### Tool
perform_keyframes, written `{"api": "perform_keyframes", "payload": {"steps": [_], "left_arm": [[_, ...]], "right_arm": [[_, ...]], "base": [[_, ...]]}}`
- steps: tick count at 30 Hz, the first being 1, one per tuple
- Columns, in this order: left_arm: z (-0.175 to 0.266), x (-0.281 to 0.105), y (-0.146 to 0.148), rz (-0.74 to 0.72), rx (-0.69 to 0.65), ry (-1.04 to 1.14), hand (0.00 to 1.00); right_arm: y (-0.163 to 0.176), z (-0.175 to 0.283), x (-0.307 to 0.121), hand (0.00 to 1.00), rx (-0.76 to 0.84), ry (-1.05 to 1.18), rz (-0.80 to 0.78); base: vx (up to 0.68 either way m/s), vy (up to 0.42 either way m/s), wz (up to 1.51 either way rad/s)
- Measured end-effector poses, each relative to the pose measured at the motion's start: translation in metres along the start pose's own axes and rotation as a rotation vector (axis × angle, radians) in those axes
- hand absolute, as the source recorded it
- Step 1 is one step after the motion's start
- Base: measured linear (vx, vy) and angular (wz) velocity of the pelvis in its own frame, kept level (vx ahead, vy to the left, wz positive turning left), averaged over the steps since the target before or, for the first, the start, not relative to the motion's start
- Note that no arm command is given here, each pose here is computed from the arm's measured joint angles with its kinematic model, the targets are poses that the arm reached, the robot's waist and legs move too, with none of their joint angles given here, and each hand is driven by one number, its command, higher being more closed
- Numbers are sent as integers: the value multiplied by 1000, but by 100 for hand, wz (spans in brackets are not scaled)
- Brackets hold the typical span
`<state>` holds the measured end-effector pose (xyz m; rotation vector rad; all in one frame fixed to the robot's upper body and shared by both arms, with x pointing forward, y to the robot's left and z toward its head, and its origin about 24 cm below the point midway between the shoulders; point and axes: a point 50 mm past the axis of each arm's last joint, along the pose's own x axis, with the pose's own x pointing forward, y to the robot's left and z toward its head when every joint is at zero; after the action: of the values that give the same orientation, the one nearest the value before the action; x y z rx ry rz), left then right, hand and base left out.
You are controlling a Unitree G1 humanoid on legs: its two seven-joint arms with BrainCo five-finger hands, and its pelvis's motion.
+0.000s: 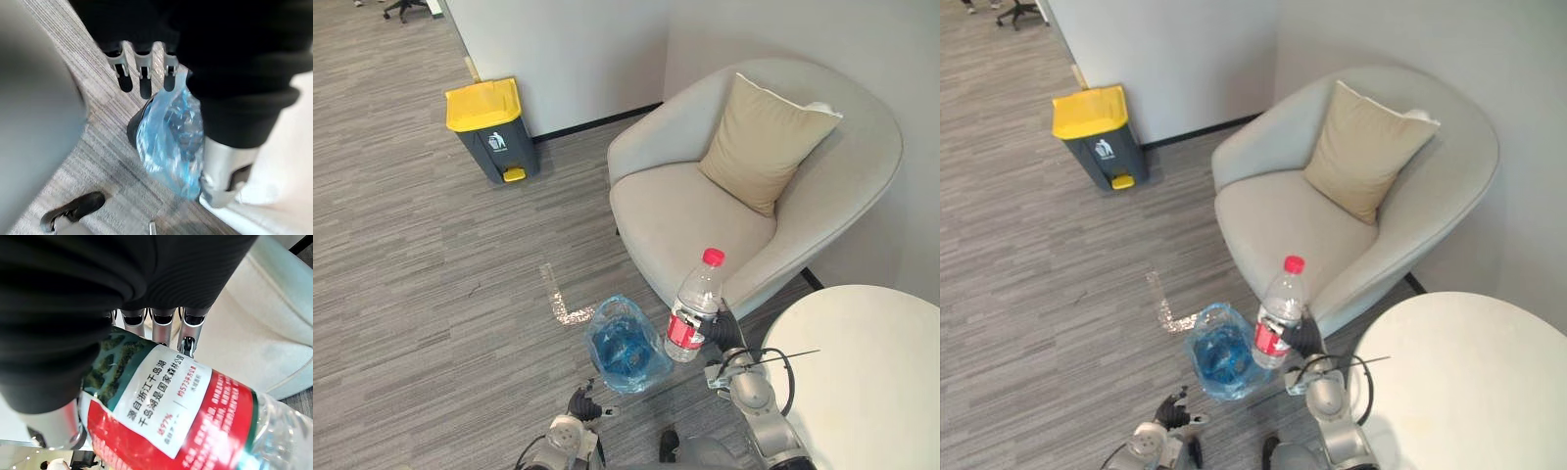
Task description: Gather rubbish on tea table into small bin, then transfer packed bag to large trash can.
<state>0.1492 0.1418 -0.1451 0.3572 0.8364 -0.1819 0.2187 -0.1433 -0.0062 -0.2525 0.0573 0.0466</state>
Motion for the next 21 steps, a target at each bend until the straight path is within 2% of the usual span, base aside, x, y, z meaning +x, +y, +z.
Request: {"api": "perform_keyframes", "payload": {"steps": [6, 13, 19, 21], "left_arm": [[-11, -4, 11, 26, 25, 21, 0], [-10, -4, 14, 44, 16, 15, 0], [43, 1, 53, 178, -54, -217, 0], [71, -1, 70, 252, -117, -326, 0]], "right_arm": [[16, 2, 5, 100, 29, -2, 42], [30, -6, 9, 100, -30, 25, 119], [23, 46, 58, 100, -156, -191, 89], [15, 67, 73, 100, -191, -271, 51]], "base": [[89, 46, 9], [-1, -24, -2], [-185, 4, 26], [-205, -19, 43]]}}
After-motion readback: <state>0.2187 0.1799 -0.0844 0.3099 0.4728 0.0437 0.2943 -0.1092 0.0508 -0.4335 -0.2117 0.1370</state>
